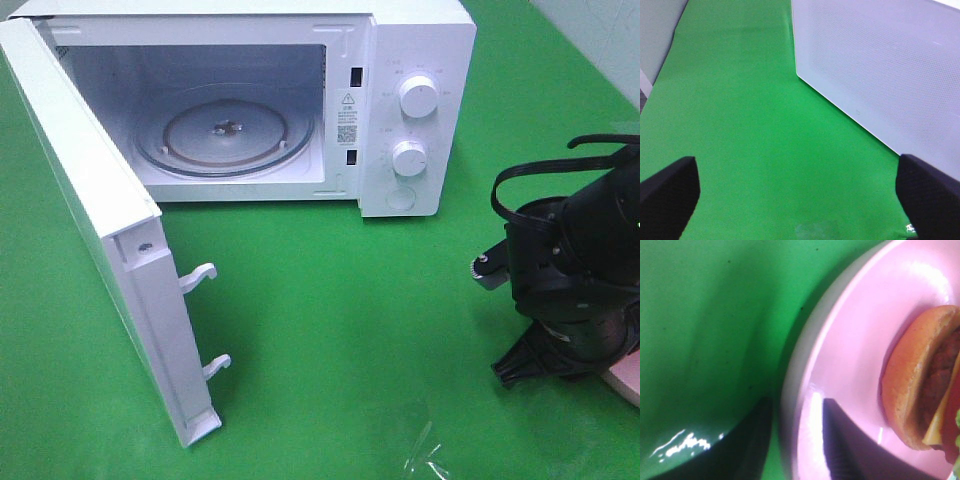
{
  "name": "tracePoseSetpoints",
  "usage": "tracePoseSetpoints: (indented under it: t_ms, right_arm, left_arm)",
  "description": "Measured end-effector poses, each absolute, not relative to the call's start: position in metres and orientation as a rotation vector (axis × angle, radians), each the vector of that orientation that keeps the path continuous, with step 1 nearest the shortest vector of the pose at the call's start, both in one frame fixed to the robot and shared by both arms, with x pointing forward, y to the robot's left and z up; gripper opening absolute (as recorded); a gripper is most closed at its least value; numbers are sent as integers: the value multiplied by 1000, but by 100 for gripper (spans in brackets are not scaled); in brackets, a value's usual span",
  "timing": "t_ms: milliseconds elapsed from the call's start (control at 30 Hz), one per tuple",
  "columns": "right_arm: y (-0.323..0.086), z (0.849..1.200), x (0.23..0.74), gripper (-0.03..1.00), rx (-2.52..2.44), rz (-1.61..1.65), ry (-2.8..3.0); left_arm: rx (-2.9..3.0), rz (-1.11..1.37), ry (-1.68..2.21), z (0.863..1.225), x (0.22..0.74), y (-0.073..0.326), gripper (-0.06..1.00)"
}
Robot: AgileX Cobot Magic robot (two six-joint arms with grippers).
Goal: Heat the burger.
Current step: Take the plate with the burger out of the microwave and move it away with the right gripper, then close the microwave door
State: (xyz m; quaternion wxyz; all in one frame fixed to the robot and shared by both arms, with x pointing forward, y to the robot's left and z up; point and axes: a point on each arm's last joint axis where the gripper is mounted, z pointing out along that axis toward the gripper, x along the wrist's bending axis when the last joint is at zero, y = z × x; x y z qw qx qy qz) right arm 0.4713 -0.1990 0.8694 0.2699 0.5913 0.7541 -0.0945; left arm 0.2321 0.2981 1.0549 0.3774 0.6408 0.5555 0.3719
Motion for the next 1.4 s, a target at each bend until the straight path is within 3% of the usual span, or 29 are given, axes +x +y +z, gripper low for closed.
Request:
tracePoseSetpoints:
  t_ms: [33, 100, 267, 333, 433, 533, 633, 767, 1067, 1400]
  right_arm:
    - [-199, 869, 471, 36, 1593, -255, 2032]
    - [-194, 885, 473, 49, 1624, -223, 2054]
    - [-189, 910, 472, 54, 1652, -123, 2080]
    - [-186, 948, 465, 56, 1653, 45, 2145]
    - [-187, 970, 456, 56, 1624, 143, 2191]
    - [-192, 1006, 437, 63, 1568, 320, 2243]
    - [-194, 1013, 433, 65, 1554, 344, 2252]
    - [-209, 1048, 401, 82, 1466, 471, 2302]
    - [-238, 1079, 356, 83, 1401, 565, 2287]
    - [-272, 1076, 313, 81, 1469, 732, 2150]
  left_arm:
    - [1638, 951, 1420, 1055, 232, 298, 99]
    - [1638, 951, 1420, 1055, 232, 298, 99]
    - [1638, 951, 1420, 1055, 232, 298, 99]
    - [1638, 951, 1420, 1055, 232, 298, 99]
    - [1638, 951, 1420, 1055, 232, 298, 99]
    - [1638, 951, 1420, 1055, 232, 298, 99]
    - [1638, 951, 1420, 1055, 232, 298, 99]
    - [1638, 951, 1420, 1055, 232, 298, 99]
    - [1638, 951, 1420, 1055, 232, 298, 99]
    - [1638, 951, 1420, 1055, 232, 298, 99]
